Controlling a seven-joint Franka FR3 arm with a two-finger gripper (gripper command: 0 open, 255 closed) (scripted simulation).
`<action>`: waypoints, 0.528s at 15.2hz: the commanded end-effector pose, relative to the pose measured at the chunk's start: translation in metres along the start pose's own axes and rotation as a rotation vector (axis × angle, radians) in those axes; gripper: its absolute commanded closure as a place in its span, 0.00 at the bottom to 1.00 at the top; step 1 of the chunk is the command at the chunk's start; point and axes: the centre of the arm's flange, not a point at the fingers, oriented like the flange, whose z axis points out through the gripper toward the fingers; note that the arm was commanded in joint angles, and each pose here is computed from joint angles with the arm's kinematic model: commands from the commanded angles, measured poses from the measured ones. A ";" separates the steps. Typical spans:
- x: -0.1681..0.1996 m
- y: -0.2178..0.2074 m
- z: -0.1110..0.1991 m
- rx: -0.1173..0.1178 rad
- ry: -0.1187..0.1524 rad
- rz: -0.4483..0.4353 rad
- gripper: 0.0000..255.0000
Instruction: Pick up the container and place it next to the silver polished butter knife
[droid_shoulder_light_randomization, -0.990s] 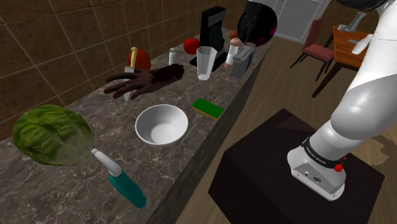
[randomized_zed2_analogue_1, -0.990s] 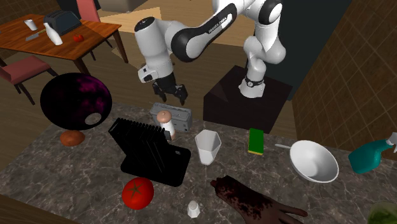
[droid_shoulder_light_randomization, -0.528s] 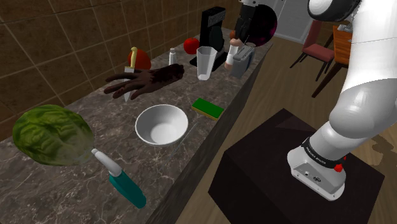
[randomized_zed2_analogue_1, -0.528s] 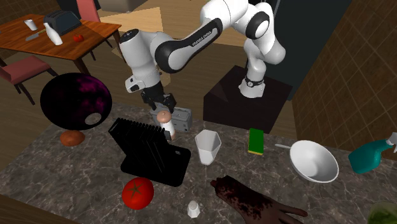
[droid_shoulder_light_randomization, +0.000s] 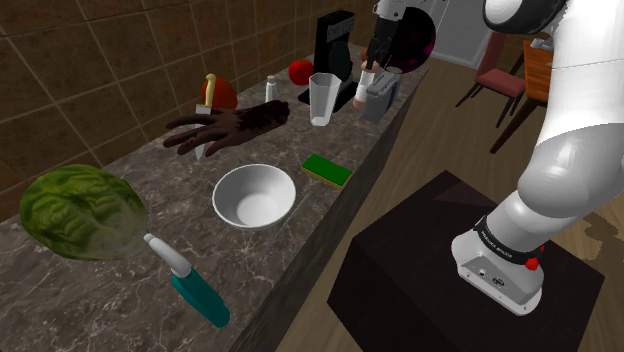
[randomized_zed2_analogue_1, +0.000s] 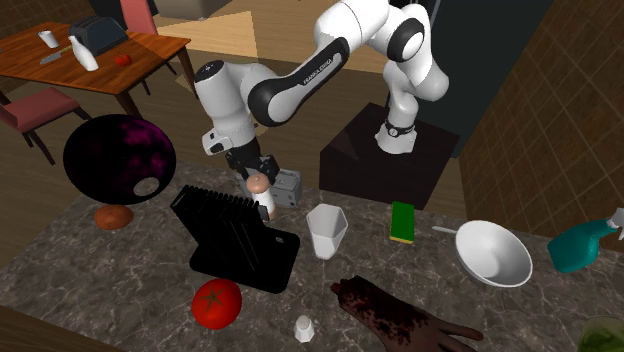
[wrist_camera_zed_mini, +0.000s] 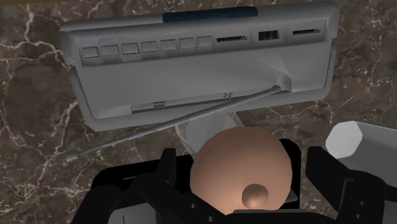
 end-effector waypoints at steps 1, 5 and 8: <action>0.000 0.000 0.000 0.000 0.000 0.000 0.00; 0.000 0.000 0.000 0.000 0.000 0.000 1.00; 0.000 0.000 0.000 0.000 0.000 0.000 1.00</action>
